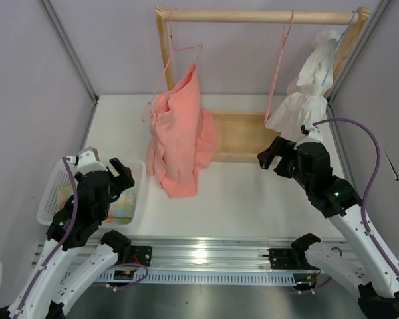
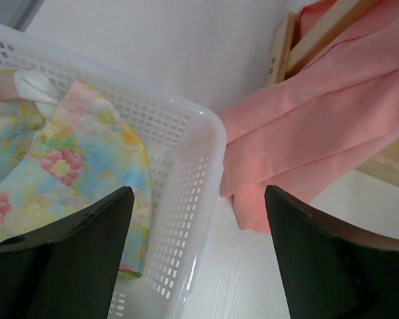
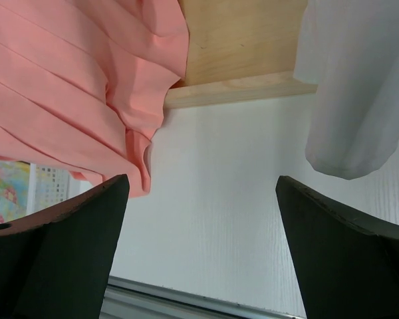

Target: Place the skirt on the hanger

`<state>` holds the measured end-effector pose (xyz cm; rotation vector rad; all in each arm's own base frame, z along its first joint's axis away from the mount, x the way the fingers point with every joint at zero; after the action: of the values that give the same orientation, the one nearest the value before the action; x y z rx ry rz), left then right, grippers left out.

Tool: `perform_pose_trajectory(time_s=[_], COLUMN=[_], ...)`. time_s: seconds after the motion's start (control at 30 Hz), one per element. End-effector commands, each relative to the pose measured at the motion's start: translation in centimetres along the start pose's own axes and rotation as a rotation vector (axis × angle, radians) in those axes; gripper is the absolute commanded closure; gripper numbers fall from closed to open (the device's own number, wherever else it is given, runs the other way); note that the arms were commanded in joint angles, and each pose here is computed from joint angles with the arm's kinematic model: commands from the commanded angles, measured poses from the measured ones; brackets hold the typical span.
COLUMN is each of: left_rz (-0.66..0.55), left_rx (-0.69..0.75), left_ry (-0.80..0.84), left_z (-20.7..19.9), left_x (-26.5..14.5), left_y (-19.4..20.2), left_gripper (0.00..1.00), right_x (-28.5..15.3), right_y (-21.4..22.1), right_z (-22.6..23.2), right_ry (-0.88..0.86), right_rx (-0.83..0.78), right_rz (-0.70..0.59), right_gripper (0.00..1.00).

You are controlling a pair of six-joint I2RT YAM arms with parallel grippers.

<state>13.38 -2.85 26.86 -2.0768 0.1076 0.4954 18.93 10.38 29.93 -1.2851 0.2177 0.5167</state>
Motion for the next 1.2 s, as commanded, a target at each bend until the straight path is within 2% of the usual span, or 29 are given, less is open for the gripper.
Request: perform_pose_trajectory(time_s=[0.0, 0.27, 0.33, 0.47, 0.57, 0.6, 0.8, 1.03, 1.17], left_rz=[-0.053, -0.044, -0.008, 0.071, 0.078, 0.078, 0.016, -0.068, -0.083], left_rx=[-0.015, -0.002, -0.037, -0.163, -0.302, -0.303, -0.299, -0.285, -0.235], left_ry=[-0.082, -0.304, -0.345, -0.392, -0.492, -0.493, -0.575, -0.643, -0.65], left_z=[0.5, 1.6, 2.4, 4.8, 7.9, 7.9, 8.4, 8.5, 8.3], left_x=[0.4, 3.7, 5.0, 8.3, 10.9, 10.9, 13.2, 15.0, 15.8], left_y=[-0.5, 0.5, 0.9, 2.4, 2.8, 2.8, 1.3, -2.4, -3.7], left_gripper=[0.14, 0.15, 0.12, 0.12, 0.14, 0.14, 0.14, 0.15, 0.19], right_x=[-0.5, 1.1, 1.4, 2.3, 2.7, 2.7, 3.3, 3.4, 3.5], right_y=[-1.0, -0.5, -0.4, 0.1, 0.8, 0.7, 1.5, 1.6, 1.7], right_z=[0.6, 0.7, 0.9, 1.4, 1.4, 1.5, 1.4, 1.6, 1.6], right_ry=[-0.04, -0.052, -0.063, -0.095, -0.113, -0.115, -0.12, -0.138, -0.139], right_rx=[0.019, -0.028, -0.032, -0.044, -0.045, -0.044, -0.047, -0.034, -0.038], right_rz=[-0.044, -0.018, -0.007, 0.035, 0.049, 0.043, 0.068, 0.061, 0.063], right_gripper=[0.01, 0.01, 0.01, 0.01, 0.01, 0.01, 0.01, 0.01, 0.0])
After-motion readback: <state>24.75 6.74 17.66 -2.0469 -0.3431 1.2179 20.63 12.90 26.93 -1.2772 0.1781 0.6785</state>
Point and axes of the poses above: each gripper's point midway between its finger pads, its own x axis out along the fingers, its own z axis along the line the jaws close on, y = z × x, the point moved 7 cm from there along -x, back along the fingers, and after that the axes turned 12 degrees about -x, right-handed, at the moved point
